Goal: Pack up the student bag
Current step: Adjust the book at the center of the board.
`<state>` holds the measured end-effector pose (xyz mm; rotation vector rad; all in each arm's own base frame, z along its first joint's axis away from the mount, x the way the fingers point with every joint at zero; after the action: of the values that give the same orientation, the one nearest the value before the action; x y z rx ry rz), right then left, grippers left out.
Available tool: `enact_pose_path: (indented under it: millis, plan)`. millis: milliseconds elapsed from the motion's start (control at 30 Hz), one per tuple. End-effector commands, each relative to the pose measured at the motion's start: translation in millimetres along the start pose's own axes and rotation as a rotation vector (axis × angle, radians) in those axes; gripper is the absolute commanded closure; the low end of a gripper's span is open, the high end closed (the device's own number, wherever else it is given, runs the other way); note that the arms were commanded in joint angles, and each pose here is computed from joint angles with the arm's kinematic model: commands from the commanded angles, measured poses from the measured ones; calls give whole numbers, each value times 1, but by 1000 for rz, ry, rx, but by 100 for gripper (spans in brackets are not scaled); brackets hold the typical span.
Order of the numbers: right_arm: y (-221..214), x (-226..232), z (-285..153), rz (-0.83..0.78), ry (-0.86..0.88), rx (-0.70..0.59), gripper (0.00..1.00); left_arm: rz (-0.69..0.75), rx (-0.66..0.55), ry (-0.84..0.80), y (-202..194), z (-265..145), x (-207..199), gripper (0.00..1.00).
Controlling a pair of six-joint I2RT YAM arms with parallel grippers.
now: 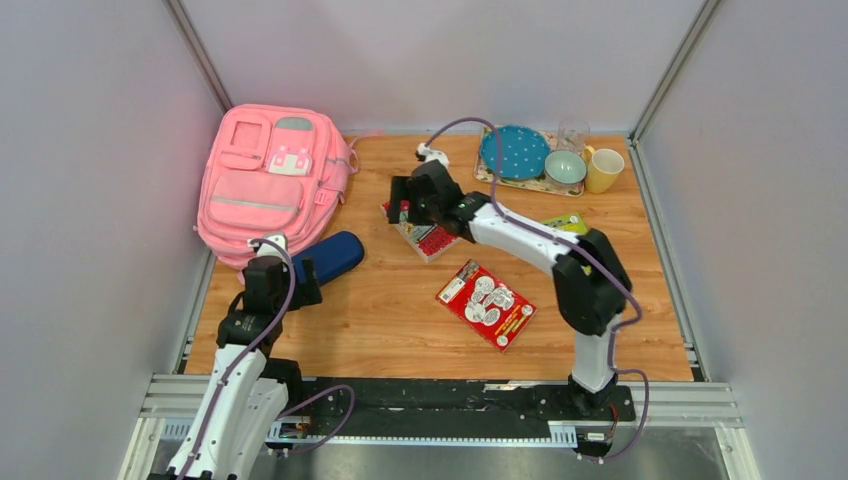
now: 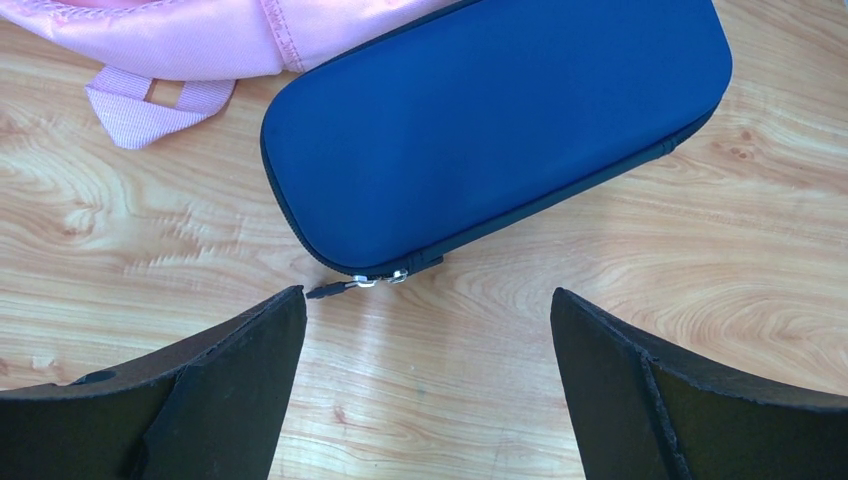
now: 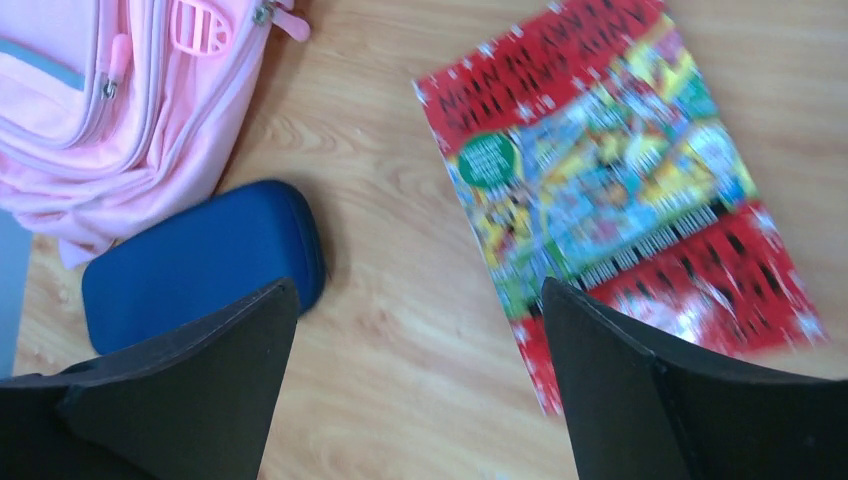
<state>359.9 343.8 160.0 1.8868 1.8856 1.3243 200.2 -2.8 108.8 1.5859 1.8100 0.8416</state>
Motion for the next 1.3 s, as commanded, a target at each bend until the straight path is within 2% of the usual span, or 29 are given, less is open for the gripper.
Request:
enact_pose_path:
  millis: [0, 67, 267, 400, 467, 733, 1000, 1133, 1167, 1233, 1267]
  plan:
    - [1, 11, 46, -127, -52, 44, 5, -7, -36, 18, 8, -6, 4, 2]
    - [2, 33, 59, -168, 27, 50, 5, -10, -45, 23, 9, -6, 5, 2]
    - [6, 72, 80, -124, 183, 64, 5, -16, -70, 54, 12, -8, 10, 1]
    - [-2, 81, 108, -136, 181, 94, 5, -14, -66, 53, 12, -7, 9, 2]
    - [3, 97, 110, -125, 238, 95, 4, -14, -67, 53, 13, -7, 9, 2]
    - [-8, 98, 149, -39, 230, 110, 4, -12, -72, 52, 16, -6, 9, 2]
    - [1, 51, 180, 55, 64, 17, 4, -11, -66, 59, 14, -6, 10, 2]
    - [19, 9, 173, 106, -38, -41, 4, -11, -68, 59, 15, -6, 10, 2]
    - [6, -13, 174, 114, -87, -21, 4, -11, -67, 61, 15, -6, 10, 2]
    - [27, -29, 161, 162, -104, -64, 4, -11, -68, 59, 15, -6, 10, 2]
    - [18, -48, 159, 172, -149, -47, 4, -11, -66, 58, 15, -5, 10, 2]
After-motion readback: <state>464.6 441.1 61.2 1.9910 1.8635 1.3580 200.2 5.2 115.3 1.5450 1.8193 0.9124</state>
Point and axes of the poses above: each gripper's point midway between its finger pads, its own z axis out along the fingers, its own x axis along the line the jaws close on, y = z × x, the point moved 2 cm from there along -z, back along the fingers, and after that the axes turned 4 degrees about z, right-handed, at the moved point
